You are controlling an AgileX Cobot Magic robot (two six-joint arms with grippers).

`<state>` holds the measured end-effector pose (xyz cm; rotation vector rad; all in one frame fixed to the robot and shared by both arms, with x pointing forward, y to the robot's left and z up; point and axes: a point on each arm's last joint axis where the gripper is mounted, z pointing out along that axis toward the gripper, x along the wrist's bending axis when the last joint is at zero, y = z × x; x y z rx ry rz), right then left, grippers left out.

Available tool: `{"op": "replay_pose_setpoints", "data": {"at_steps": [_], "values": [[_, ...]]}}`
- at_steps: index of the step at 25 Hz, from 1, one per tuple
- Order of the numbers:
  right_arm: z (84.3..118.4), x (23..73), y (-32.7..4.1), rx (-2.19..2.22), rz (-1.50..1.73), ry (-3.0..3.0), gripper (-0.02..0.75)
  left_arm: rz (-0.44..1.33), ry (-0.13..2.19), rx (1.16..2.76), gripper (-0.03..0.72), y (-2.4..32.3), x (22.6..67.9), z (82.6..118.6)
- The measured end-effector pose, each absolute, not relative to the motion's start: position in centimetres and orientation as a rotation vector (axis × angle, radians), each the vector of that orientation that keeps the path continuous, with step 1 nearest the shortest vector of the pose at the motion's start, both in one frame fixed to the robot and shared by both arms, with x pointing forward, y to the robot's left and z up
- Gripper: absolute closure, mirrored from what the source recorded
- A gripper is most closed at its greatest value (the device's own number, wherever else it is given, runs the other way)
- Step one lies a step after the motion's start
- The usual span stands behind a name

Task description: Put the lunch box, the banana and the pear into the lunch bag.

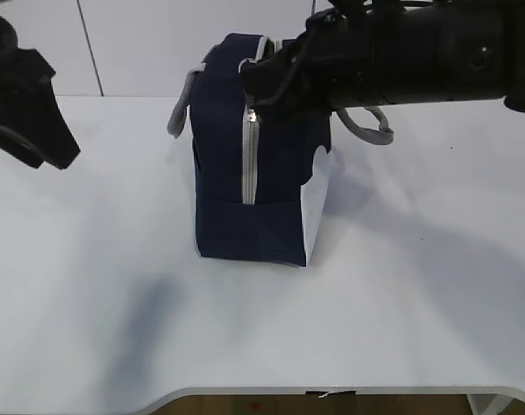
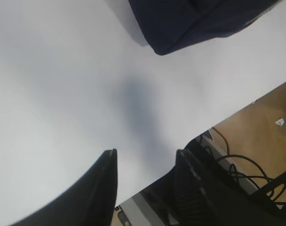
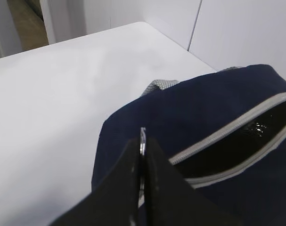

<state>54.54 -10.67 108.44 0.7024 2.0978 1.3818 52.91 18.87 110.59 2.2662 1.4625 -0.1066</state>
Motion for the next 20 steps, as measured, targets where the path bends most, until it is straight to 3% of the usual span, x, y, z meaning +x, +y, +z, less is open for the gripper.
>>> {"op": "replay_pose_setpoints", "data": {"at_steps": [11,20], "values": [[108.6,55.2,-10.5,0.712,1.372,2.080,0.731,-0.091,1.300,2.182,0.364,17.9,53.2,106.8],[108.6,55.2,-10.5,0.713,1.370,2.079,0.731,-0.060,1.100,2.095,0.265,16.6,54.2,106.0]]}}
